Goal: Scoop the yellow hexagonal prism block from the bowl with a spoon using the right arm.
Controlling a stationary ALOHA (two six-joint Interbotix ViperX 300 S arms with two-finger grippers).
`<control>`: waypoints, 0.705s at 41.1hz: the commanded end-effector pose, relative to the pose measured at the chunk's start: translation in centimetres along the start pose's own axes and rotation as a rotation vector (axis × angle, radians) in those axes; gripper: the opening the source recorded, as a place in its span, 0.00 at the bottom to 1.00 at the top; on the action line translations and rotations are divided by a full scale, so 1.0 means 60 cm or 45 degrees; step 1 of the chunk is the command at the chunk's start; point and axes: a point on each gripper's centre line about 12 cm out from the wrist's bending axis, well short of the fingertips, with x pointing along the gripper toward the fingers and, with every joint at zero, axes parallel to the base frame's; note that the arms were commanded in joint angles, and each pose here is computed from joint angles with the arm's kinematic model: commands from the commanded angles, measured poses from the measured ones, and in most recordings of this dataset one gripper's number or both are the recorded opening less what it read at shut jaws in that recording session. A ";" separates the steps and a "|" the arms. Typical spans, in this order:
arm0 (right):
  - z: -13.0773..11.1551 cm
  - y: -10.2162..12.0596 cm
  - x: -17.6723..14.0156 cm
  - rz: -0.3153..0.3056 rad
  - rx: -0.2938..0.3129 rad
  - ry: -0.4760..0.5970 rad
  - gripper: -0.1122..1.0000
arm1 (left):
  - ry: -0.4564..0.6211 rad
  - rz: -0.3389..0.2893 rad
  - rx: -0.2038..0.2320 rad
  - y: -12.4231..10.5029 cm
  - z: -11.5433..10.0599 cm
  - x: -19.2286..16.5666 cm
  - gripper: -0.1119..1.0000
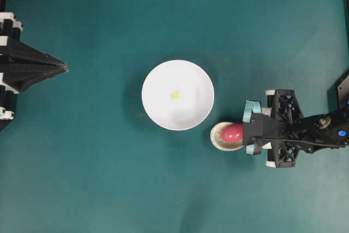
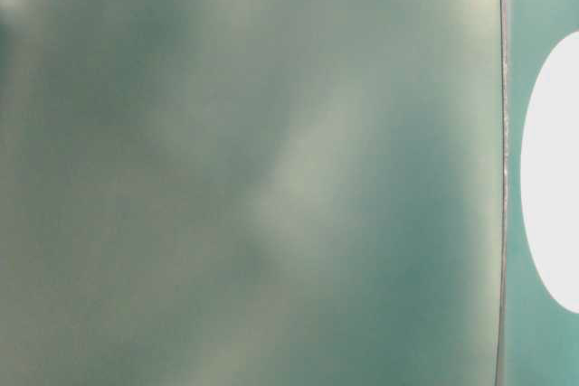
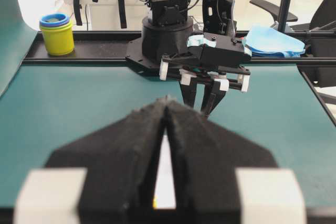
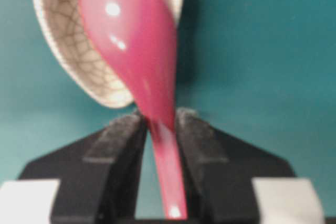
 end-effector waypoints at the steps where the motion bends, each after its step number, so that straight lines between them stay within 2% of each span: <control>1: 0.016 0.000 -0.008 0.002 -0.002 -0.040 0.35 | -0.029 0.002 0.004 0.001 0.016 0.006 0.16; 13: 0.016 -0.011 -0.017 -0.059 -0.001 -0.019 0.34 | -0.029 0.002 0.004 0.001 0.016 0.006 0.16; 22: 0.020 -0.013 -0.027 -0.058 0.010 -0.041 0.33 | -0.027 0.001 0.004 0.001 0.016 0.006 0.16; 29: 0.023 -0.013 -0.031 -0.049 0.014 -0.057 0.23 | -0.027 0.001 0.004 0.001 0.016 0.006 0.16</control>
